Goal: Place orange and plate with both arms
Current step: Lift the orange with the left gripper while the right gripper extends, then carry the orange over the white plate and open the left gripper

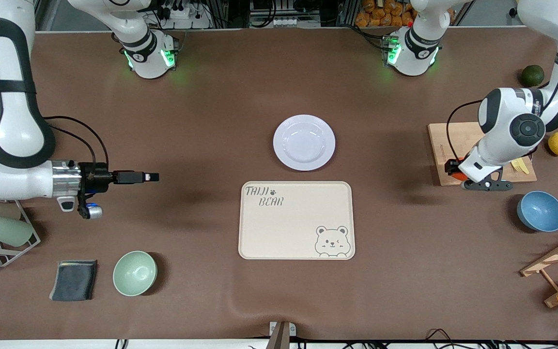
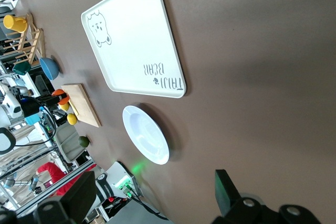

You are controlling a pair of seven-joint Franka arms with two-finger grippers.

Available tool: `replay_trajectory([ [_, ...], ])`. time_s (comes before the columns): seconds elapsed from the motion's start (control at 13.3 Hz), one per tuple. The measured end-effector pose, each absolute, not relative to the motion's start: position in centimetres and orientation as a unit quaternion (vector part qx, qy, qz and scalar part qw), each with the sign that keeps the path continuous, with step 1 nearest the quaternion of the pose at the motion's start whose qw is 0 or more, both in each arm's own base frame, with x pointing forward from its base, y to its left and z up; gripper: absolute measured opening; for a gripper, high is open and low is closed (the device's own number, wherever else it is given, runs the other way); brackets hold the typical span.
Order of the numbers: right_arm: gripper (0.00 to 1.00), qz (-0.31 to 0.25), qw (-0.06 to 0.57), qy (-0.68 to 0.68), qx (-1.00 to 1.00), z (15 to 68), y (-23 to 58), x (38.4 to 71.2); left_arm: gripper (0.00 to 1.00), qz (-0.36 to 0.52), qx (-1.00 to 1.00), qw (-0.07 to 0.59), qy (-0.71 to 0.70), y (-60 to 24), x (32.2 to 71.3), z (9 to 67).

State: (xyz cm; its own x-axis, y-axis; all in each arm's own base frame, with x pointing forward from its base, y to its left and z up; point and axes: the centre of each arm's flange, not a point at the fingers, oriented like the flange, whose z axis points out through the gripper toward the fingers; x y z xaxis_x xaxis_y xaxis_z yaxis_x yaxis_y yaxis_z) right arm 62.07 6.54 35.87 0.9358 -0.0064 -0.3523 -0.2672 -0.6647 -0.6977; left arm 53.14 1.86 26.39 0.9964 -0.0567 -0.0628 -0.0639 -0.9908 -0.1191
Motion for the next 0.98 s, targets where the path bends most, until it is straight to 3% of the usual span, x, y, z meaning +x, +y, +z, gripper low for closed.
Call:
replay_trajectory([
  [0.3,1.0,0.163,0.403,0.079,-0.897,35.2,6.9,62.2,0.73,0.035,-0.998,0.045,-0.01,-7.3,53.1,28.1],
  [0.98,1.0,0.162,0.442,0.097,-0.877,29.0,9.1,61.2,0.73,0.027,-0.997,0.015,-0.068,-26.0,47.9,31.6],
])
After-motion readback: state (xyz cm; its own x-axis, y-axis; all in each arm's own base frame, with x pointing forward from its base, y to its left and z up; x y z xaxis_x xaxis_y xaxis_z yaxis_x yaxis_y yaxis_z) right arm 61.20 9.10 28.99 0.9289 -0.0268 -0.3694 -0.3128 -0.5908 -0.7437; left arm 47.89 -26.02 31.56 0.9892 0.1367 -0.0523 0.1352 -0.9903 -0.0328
